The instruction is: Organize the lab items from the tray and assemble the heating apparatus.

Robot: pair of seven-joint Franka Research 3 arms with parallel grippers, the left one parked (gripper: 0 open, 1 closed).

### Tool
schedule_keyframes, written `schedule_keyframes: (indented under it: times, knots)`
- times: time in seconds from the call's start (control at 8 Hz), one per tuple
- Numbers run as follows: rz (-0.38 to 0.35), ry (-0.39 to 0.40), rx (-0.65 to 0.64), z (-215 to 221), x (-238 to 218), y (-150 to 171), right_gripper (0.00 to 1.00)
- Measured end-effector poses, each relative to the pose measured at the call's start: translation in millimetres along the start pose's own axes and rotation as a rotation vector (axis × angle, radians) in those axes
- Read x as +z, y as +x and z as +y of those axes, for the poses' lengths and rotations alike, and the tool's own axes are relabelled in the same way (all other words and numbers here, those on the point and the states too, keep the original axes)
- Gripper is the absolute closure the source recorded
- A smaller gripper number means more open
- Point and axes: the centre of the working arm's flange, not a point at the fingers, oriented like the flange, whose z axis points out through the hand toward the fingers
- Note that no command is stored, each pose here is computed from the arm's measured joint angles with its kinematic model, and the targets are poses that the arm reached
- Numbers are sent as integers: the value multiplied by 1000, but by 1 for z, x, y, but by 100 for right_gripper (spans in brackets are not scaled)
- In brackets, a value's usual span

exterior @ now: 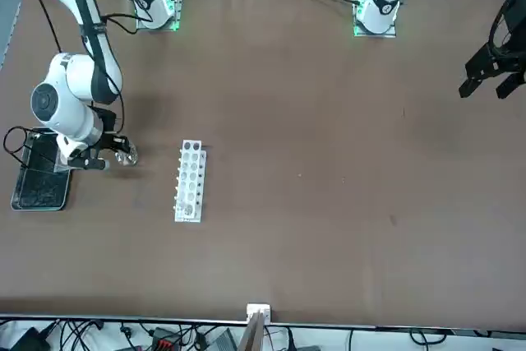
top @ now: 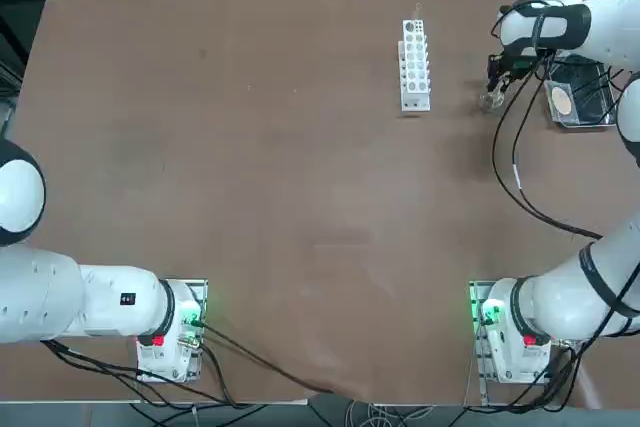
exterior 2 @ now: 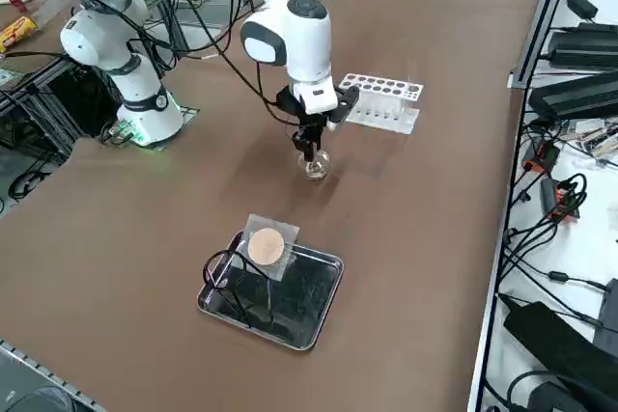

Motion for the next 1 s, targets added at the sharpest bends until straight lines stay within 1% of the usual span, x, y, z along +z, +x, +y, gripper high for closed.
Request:
schedule_keyframes:
  times: [0.12, 0.38, 0.5, 0.75, 0.88, 1.0]
  knots:
    - [4, 0, -1, 0, -1, 1, 51]
    - [26, 1, -7, -1, -14, 10, 17]
    - [21, 2, -16, -1, -24, 16, 0]
    - [-26, 10, -46, 10, -68, 24, 0]
    - [-24, 18, -61, 31, -96, 24, 0]
    - [-6, 23, -74, 62, -118, 20, 0]
